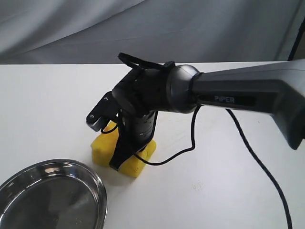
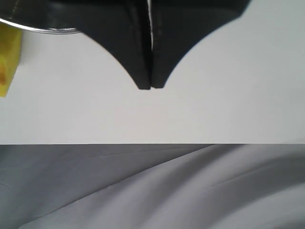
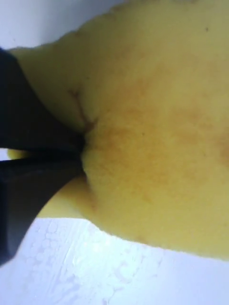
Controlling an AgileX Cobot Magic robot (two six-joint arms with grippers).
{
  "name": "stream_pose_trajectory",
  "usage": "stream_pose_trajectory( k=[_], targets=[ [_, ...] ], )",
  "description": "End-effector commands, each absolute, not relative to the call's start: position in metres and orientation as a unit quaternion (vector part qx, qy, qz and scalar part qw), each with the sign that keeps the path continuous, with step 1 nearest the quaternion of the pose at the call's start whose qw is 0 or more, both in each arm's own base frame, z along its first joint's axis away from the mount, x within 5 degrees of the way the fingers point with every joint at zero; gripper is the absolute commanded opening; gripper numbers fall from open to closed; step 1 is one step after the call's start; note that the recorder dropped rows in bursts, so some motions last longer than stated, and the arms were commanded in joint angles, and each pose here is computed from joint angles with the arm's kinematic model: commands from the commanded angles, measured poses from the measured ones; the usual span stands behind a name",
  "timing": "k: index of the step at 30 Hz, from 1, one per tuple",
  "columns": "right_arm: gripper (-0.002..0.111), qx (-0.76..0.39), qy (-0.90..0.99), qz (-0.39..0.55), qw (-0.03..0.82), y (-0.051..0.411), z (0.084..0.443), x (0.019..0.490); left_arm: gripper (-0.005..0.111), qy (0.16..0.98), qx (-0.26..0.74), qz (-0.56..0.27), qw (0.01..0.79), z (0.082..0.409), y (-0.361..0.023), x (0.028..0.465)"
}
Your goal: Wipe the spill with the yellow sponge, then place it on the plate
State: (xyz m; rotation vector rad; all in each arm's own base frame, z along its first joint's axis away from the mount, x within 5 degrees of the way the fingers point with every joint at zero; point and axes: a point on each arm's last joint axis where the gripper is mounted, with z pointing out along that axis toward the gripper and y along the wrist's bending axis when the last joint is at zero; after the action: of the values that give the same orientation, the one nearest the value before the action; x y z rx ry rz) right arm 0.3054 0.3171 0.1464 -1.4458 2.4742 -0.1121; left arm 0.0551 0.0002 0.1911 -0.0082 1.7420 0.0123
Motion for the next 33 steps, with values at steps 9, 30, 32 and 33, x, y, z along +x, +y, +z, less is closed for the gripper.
stream_pose_trajectory(
  k=[9, 30, 32, 33],
  targets=[
    [0.0, -0.327, 0.932, -0.131, 0.083, 0.188, 0.141, 0.387, 0.0, 0.765, -0.006, 0.005, 0.644, 0.19, 0.0, 0.055],
    [0.0, -0.465, 0.844, 0.104, 0.245, 0.266, 0.305, 0.288, 0.0, 0.765, -0.006, 0.005, 0.644, 0.19, 0.0, 0.055],
    [0.0, -0.49, 0.832, 0.11, 0.236, 0.281, 0.304, 0.272, 0.0, 0.765, -0.006, 0.005, 0.644, 0.19, 0.0, 0.055],
    [0.0, -0.499, 0.828, 0.112, 0.231, 0.287, 0.302, 0.266, 0.0, 0.765, -0.006, 0.005, 0.644, 0.19, 0.0, 0.055]
  ],
)
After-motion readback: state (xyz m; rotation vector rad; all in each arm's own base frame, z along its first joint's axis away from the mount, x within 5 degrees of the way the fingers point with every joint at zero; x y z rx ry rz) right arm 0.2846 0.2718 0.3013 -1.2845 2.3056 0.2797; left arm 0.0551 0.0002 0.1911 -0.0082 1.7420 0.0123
